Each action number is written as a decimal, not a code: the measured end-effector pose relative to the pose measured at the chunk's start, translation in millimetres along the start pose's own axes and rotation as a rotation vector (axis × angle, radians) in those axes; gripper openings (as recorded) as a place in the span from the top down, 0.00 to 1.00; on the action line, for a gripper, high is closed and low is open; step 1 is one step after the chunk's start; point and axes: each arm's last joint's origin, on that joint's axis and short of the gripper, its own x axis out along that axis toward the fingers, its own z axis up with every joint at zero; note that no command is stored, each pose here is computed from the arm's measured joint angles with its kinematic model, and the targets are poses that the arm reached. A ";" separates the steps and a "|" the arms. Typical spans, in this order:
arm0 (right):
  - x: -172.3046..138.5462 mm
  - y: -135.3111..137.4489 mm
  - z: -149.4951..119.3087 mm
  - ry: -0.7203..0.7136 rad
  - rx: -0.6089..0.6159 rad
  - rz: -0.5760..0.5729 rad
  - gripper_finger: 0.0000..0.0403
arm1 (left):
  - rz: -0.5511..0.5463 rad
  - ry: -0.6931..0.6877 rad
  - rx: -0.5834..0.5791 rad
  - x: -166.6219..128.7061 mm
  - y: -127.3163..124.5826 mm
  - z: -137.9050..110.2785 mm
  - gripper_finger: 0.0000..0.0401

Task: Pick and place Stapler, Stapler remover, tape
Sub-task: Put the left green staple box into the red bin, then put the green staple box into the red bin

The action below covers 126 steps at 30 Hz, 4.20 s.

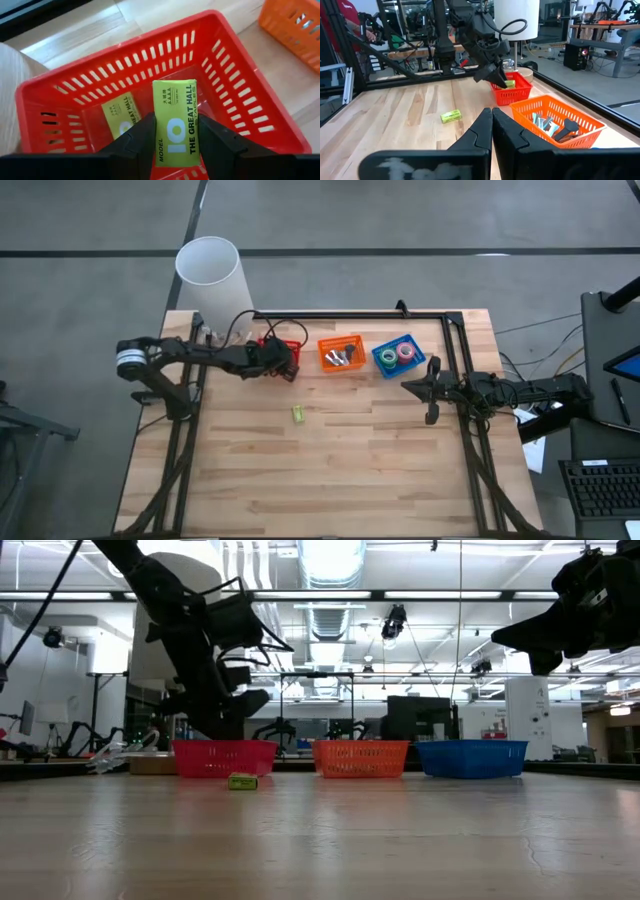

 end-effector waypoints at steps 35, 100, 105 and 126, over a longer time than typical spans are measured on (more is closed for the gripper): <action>0.0 0.0 0.0 0.000 0.000 0.000 0.98 | -0.390 -0.154 0.192 -95.9 -67.7 -1.8 0.48; 0.0 0.0 0.0 0.000 0.000 0.000 0.98 | -0.354 0.111 0.706 -66.5 -120.5 -70.0 0.45; 0.0 0.0 0.0 0.000 0.000 0.000 0.98 | -0.322 0.154 0.634 -65.6 -117.4 -72.8 0.43; 0.0 0.0 0.0 0.000 0.000 0.000 0.98 | -0.321 0.186 0.612 -49.7 -127.7 -90.1 0.19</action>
